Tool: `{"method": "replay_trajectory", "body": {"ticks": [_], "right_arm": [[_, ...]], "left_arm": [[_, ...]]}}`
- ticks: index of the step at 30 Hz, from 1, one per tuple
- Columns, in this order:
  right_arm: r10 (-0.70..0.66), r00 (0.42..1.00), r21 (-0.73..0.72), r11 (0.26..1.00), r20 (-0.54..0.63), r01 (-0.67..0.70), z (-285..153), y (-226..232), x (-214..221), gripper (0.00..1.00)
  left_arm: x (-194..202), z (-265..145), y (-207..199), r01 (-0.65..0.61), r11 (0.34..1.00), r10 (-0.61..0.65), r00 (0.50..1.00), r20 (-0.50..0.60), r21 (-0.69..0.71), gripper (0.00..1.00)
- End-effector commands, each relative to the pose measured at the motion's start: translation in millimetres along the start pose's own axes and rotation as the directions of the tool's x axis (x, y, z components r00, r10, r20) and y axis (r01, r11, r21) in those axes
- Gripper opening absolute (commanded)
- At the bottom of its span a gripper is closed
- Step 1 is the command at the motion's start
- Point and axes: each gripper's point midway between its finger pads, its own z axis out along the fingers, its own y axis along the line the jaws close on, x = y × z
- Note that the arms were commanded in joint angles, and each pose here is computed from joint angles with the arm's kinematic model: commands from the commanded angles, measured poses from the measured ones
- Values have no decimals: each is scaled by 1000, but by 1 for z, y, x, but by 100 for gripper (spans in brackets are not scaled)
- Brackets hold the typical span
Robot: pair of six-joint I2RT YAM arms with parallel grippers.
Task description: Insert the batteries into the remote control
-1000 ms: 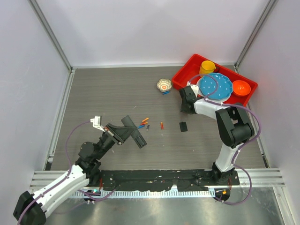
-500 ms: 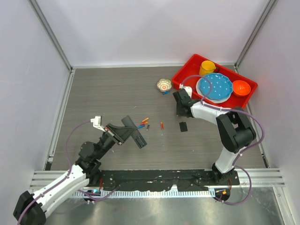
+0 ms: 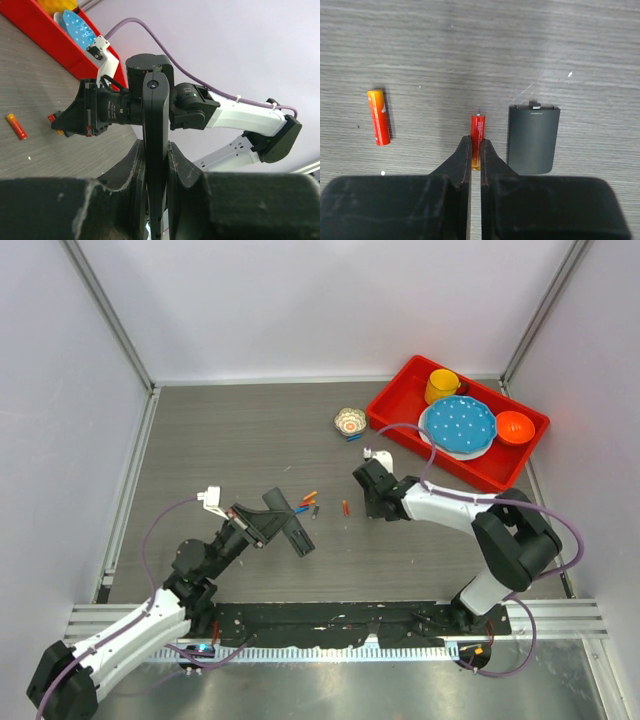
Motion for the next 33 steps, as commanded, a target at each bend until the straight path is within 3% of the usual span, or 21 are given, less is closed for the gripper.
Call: {"method": "replay_trajectory", "body": {"ticks": [1, 7, 14, 22, 26, 33], "right_arm": [[12, 1000, -31, 999, -12, -13, 3, 17, 8, 1], [-11, 999, -31, 999, -38, 10, 6, 24, 13, 2], [-37, 998, -7, 999, -57, 36, 6, 21, 13, 29], [-89, 992, -11, 996, -93, 88, -6, 25, 1, 43], [-100, 989, -20, 995, -105, 98, -4, 25, -6, 44], [-123, 982, -53, 992, -142, 117, 3, 19, -19, 34]], "left_arm": [[8, -3, 9, 3, 1000, -3, 1000, -20, 3, 0], [9, -4, 9, 9, 1000, -9, 1000, -27, 3, 0], [9, -6, 10, 2, 1000, -2, 1000, -26, -2, 0], [10, -5, 11, -1, 1000, 1, 999, -33, -10, 0], [10, -5, 10, -2, 1000, 1, 999, -35, -6, 0], [12, -7, 12, -1, 1000, 1, 999, -37, -12, 0]]}}
